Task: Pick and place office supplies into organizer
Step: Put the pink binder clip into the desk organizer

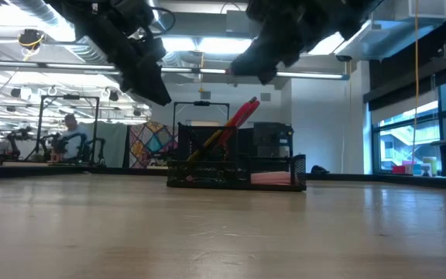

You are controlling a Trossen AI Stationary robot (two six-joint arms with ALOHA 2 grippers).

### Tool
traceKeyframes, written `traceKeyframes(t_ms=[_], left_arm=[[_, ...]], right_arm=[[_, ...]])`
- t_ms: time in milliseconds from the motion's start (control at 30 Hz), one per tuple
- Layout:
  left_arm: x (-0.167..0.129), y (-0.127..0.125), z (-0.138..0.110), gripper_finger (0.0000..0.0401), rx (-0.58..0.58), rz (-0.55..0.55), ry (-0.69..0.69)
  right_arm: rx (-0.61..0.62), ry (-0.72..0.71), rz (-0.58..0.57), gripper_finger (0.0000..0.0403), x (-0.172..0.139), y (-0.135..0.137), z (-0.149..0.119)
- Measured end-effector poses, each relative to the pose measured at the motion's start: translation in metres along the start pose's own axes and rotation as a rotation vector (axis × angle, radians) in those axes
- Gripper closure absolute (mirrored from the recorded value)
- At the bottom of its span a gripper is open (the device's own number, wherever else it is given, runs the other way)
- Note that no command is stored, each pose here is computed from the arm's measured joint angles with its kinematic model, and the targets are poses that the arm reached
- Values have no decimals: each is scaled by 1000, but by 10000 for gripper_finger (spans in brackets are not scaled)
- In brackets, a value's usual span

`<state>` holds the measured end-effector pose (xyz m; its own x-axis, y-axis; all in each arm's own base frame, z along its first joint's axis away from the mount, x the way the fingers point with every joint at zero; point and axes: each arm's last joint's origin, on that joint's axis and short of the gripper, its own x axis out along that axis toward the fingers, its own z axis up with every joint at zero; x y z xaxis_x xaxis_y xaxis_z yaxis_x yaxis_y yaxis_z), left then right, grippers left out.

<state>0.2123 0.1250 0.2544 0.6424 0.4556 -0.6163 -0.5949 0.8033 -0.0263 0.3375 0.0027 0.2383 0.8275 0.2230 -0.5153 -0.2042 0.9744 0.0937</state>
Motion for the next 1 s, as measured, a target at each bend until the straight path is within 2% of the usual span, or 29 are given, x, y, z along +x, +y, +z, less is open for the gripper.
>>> traceKeyframes(t_ms=[333,500,600,800,1000], left_arm=[[0,0,-3,276,3,3,35],[0,0,-5,276,21,4,51],[0,1,-5,276,22,5,56],[0,1,-6,276,23,5,61],[0,1,-7,276,30,6,77]], right_arm=[[-16,-12,-19,326,39,-11,-17],[-7,24,-221,326,54,-20,-29],[-10,32,-257,326,58,-22,-32],[7,28,-253,326,58,-20,-31],[-66,29,-246,326,61,-6,-9]])
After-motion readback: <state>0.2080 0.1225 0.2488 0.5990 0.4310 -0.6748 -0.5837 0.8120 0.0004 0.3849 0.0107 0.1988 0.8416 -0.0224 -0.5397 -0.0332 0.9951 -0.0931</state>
